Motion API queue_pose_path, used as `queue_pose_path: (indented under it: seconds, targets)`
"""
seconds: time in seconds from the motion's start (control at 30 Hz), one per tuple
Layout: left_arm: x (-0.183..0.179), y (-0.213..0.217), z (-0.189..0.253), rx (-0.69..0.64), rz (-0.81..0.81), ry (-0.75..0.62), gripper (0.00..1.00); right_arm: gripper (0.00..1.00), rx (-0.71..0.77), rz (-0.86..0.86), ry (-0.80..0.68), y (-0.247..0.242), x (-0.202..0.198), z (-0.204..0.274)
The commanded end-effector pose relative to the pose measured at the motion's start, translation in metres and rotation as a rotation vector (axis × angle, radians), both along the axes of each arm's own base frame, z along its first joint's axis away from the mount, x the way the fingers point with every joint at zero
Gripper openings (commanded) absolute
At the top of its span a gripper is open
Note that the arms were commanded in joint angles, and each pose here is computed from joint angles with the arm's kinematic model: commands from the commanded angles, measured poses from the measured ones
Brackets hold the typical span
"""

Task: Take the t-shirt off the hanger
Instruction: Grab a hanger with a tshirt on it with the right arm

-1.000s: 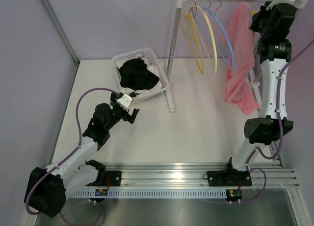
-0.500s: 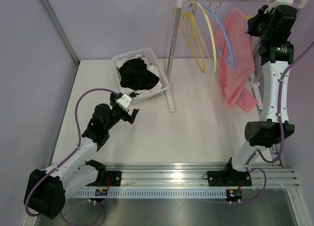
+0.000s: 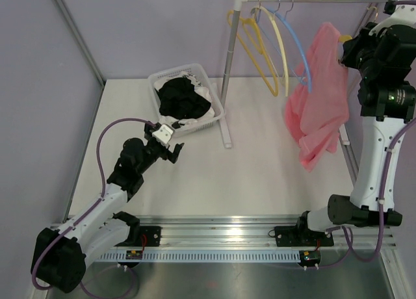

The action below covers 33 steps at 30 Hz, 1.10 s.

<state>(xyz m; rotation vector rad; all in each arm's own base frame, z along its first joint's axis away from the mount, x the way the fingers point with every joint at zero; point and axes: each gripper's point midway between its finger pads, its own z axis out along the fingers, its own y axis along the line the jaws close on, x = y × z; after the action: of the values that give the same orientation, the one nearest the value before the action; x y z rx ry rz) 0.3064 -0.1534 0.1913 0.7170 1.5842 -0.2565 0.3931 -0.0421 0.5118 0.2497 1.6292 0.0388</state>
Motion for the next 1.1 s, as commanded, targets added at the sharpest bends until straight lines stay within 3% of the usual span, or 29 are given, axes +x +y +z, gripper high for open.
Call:
queue_pose_path:
  seconds: [0.0, 0.4, 0.7, 0.9, 1.07]
  targets:
    - [0.002, 0.000, 0.031, -0.041, 0.006, -0.096, 0.99, 0.00, 0.000, -0.002, -0.038, 0.006, -0.032, 0.012]
    - [-0.004, 0.001, 0.038, -0.053, 0.000, -0.115, 0.99, 0.00, 0.071, -0.001, 0.038, 0.020, -0.125, -0.039]
    - [-0.006, 0.000, 0.038, -0.054, -0.010, -0.113, 0.99, 0.00, 0.123, 0.119, 0.289, 0.046, -0.156, -0.144]
    - [-0.005, 0.001, 0.038, -0.053, -0.006, -0.112, 0.99, 0.00, 0.152, 0.375, 0.201, 0.092, -0.177, -0.138]
    - [-0.004, 0.001, 0.038, -0.050, -0.001, -0.115, 0.99, 0.00, 0.153, 0.443, 0.175, 0.103, -0.182, -0.131]
